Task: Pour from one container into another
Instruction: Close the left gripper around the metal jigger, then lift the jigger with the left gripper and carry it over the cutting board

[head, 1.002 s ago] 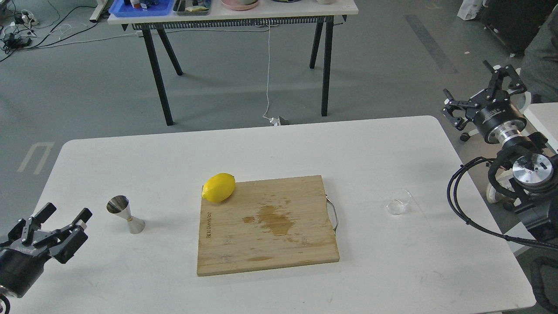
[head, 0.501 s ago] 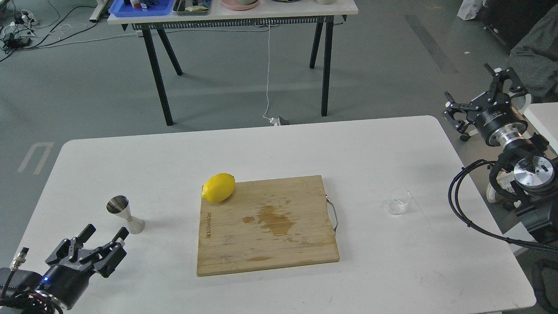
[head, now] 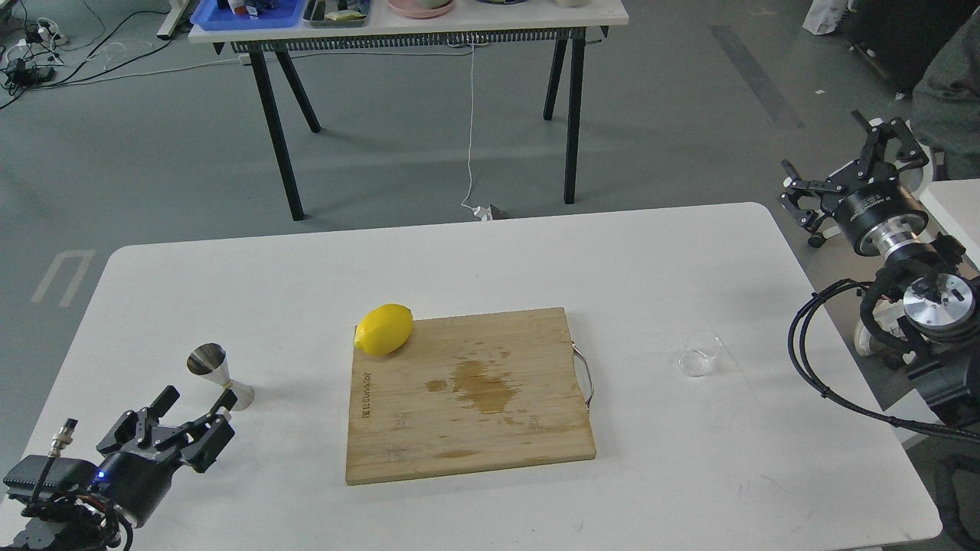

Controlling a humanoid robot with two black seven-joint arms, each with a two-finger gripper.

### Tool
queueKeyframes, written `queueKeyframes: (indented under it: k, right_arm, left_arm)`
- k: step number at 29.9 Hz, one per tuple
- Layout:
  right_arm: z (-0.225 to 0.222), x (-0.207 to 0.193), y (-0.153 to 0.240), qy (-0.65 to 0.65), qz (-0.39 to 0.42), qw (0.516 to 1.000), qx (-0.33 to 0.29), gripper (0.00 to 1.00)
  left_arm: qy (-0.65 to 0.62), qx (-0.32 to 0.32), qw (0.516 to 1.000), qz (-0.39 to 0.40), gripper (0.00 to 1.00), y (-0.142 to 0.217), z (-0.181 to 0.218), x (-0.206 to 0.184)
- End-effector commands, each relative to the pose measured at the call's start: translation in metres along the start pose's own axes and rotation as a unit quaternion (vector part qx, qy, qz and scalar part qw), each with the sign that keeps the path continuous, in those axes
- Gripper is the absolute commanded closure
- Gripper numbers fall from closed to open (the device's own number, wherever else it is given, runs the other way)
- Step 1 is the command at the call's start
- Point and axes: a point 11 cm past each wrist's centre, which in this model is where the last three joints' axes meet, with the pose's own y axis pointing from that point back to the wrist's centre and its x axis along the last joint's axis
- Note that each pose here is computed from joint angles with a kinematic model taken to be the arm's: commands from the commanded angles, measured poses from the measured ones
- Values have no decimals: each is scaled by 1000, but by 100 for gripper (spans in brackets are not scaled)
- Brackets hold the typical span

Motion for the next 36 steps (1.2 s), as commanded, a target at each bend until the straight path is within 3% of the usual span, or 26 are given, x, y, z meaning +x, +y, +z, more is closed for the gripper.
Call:
queueKeyframes:
  k: [1,19,26,28,31,33,36]
  right_arm:
    - [-2,1,0,2,1,1000,1,2]
    - [-8,1,0,1,1,1000,8,2]
    - [-13,2,1,3,2,1000,12,2]
    - [-15,3,2,4,3,1000,13,2]
    - [-15,3,2,5,3,1000,14,2]
    - [-15,3,2,5,3,1000,14,2]
    - [-15,3,2,5,3,1000,13,2]
  left_arm:
    - [-4,-4,1000,-1,2,-9,2,2]
    - [-1,-11,1000,-15,4,-46,21,-10]
    - [-7,-7,1000,-22,13,-62,24,-10]
    - [-10,-7,1000,-26,25,-64,24,-11]
    - [-17,0,999,-37,57,-65,20,-14]
    - [-18,2,999,-36,73,-66,19,-13]
    - [-20,3,999,-35,85,-66,17,-11]
